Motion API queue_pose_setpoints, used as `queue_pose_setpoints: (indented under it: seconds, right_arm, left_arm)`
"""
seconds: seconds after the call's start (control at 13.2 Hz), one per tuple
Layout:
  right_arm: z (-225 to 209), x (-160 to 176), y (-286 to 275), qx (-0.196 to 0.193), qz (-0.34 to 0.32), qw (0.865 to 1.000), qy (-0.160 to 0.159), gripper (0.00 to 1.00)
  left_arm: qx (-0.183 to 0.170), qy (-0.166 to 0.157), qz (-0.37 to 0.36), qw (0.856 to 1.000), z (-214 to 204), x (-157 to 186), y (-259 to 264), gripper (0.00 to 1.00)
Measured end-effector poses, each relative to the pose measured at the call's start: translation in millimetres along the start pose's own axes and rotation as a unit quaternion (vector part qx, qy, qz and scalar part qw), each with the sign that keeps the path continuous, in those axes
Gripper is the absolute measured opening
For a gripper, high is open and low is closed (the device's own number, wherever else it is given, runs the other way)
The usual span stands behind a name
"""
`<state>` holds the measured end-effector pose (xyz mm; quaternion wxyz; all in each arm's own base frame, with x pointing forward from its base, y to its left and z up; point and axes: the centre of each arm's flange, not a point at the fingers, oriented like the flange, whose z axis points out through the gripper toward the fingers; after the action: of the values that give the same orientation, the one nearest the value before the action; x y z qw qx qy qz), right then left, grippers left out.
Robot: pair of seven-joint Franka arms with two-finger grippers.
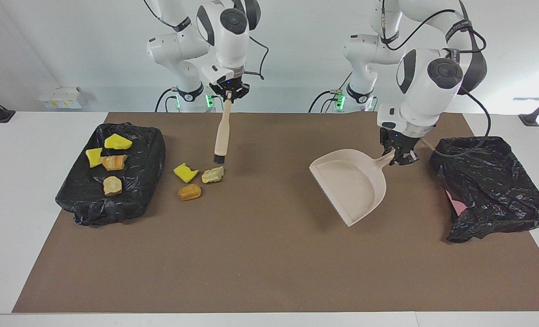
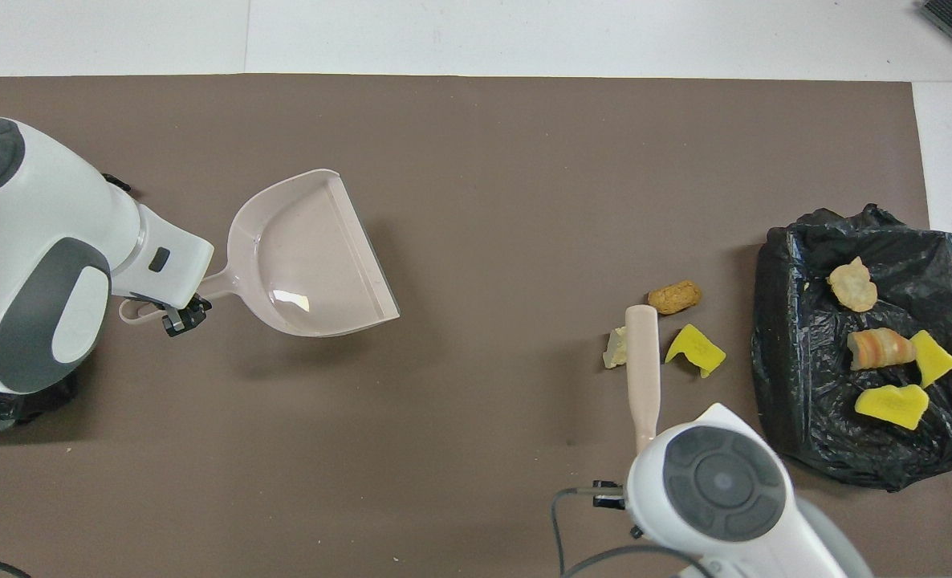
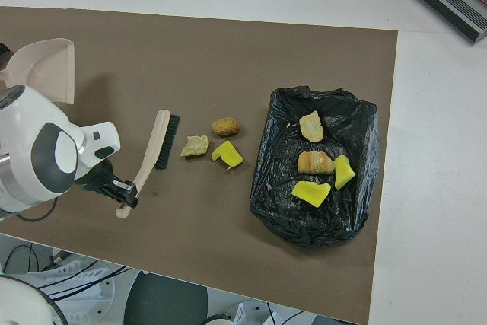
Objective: Sweep and dump trash in bin
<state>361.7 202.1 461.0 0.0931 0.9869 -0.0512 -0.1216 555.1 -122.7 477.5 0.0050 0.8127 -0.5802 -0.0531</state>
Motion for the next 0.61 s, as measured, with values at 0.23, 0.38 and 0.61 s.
queue_pose_setpoints:
  seconds: [0.23,0.38,0.61]
  right_arm:
    - [19.8,48.8,57.7,-0.004,-0.006,1.0,-0.02,0.27]
    - [34.4,64.3,75.4,-0.02,-0.008,0.999,-0.033,0.27]
    - [46.4,73.9,85.4,-0.027,-0.003,0.999,-0.046,0.27]
  left_arm:
    - [-0.001,-0.015,0.055,0.998,15.6,19.4,14.3,0.32]
    - [0.013,-0.033,0.108,0.993,33.4,60.8,42.6,0.32]
    - [0.018,-0.046,0.163,0.985,64.2,103.7,87.8,0.32]
